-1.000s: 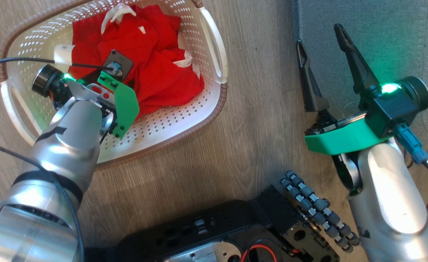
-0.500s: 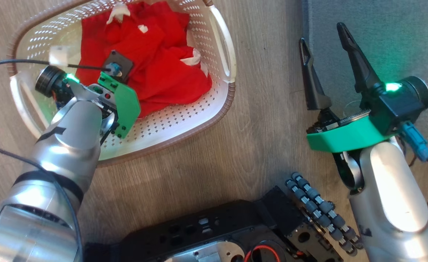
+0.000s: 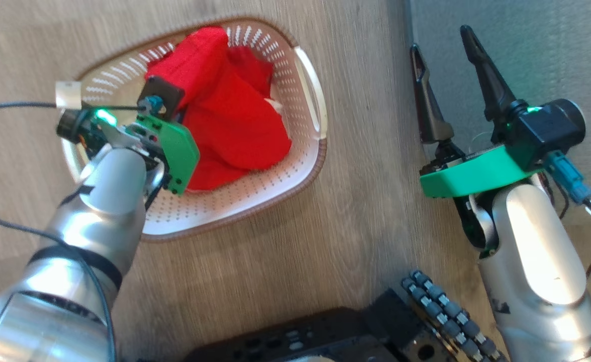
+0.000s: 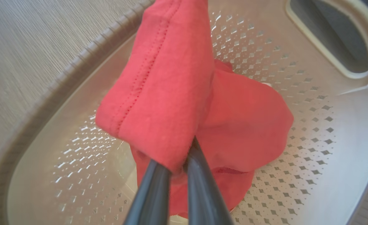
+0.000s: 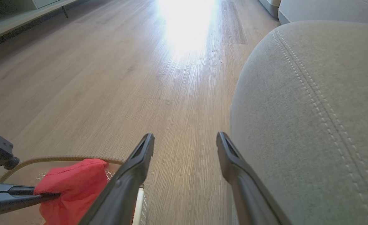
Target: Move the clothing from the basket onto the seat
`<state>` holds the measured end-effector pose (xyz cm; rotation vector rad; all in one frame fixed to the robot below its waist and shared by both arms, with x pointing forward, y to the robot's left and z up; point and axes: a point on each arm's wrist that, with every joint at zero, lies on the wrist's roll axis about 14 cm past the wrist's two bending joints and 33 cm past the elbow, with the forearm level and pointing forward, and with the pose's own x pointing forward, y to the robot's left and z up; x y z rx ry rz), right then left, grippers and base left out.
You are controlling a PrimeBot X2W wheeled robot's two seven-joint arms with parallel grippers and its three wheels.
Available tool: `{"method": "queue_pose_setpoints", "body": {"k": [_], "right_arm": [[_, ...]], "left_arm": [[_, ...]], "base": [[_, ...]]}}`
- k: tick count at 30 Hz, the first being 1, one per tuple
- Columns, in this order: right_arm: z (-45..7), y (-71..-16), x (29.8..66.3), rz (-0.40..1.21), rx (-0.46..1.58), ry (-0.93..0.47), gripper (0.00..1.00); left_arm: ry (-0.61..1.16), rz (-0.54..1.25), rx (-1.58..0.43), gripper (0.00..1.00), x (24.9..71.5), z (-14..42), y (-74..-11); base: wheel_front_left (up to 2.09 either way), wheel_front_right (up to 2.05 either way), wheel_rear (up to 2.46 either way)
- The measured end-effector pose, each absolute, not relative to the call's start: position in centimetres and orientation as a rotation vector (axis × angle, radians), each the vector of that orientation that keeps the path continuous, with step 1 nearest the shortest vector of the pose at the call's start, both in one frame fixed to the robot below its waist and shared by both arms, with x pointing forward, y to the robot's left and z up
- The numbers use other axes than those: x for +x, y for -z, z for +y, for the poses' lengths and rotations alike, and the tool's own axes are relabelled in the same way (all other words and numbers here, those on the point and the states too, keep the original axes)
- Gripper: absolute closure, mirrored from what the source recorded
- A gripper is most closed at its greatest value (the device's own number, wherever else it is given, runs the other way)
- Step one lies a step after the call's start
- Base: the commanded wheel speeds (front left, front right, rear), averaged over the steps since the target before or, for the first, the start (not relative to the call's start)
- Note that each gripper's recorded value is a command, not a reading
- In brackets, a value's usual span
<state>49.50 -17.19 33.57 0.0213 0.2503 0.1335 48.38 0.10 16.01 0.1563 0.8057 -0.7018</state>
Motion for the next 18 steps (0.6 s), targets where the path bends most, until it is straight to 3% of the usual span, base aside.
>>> {"method": "queue_pose_setpoints", "body": {"k": [18], "right_arm": [[-15.6,-43.0,46.0,0.104,0.035,-0.157,0.00]], "left_arm": [[0.487,0.270,0.021,1.00,51.6,2.1,-37.6]], "base": [[0.00,0.00,0.00]]}}
